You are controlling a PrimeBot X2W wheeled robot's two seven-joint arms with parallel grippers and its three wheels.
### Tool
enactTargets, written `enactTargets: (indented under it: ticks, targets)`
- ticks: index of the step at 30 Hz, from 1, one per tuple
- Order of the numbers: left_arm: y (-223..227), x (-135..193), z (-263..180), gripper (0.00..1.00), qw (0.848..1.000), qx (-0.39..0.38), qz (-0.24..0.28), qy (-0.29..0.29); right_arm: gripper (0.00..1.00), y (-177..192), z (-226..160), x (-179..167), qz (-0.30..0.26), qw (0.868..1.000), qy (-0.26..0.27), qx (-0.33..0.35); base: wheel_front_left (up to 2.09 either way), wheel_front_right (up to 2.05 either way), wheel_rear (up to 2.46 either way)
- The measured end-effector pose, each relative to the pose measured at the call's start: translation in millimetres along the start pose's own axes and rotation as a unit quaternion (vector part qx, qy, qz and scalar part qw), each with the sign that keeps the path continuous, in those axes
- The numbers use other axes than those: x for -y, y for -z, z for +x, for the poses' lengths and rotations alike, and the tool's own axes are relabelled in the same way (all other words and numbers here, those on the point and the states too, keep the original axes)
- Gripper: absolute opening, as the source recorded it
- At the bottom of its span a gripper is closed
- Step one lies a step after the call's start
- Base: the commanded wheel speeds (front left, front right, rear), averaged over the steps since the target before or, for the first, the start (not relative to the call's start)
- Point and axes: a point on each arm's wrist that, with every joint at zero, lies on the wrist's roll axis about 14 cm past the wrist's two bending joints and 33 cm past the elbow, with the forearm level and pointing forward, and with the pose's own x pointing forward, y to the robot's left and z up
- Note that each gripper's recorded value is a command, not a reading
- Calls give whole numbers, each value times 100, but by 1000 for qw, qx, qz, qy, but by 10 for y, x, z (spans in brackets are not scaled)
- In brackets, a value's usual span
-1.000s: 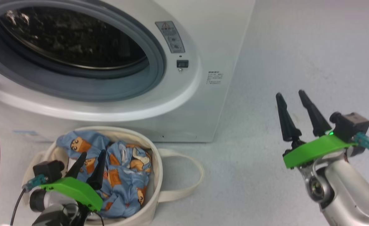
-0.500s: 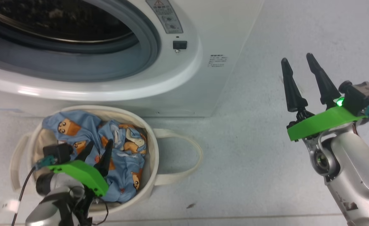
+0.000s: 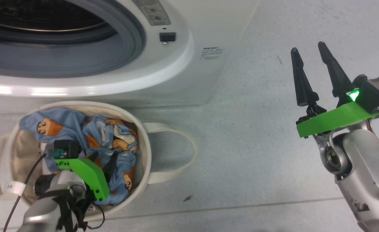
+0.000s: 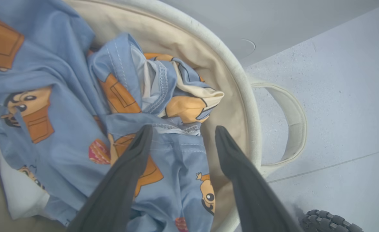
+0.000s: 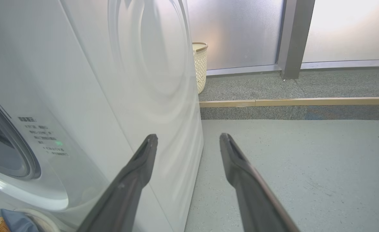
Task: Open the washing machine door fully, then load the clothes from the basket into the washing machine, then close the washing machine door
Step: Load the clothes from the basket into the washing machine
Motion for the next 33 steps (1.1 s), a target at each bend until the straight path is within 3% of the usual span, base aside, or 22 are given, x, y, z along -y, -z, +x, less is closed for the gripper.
enactTargets:
  ticks: [10,30,31,32,33]
  targets:
    - [257,-47,229,100,997,-77,1,-8,100,14,-77,227,-14,999,29,-7,0,0,0]
    - [535,-63,566,100,990,-140,-22,-10,100,87,-141,500,-34,997,67,-20,0,0,0]
    - [536,-65,570,94,990,-140,-22,-10,100,77,-138,506,-34,997,67,-18,0,0,0]
    - [530,-64,575,26,990,-140,-22,-10,100,71,-135,509,-34,997,68,-17,0,0,0]
    - [516,-66,580,0,990,-138,-24,-11,100,74,-131,512,-34,997,68,-19,0,0,0]
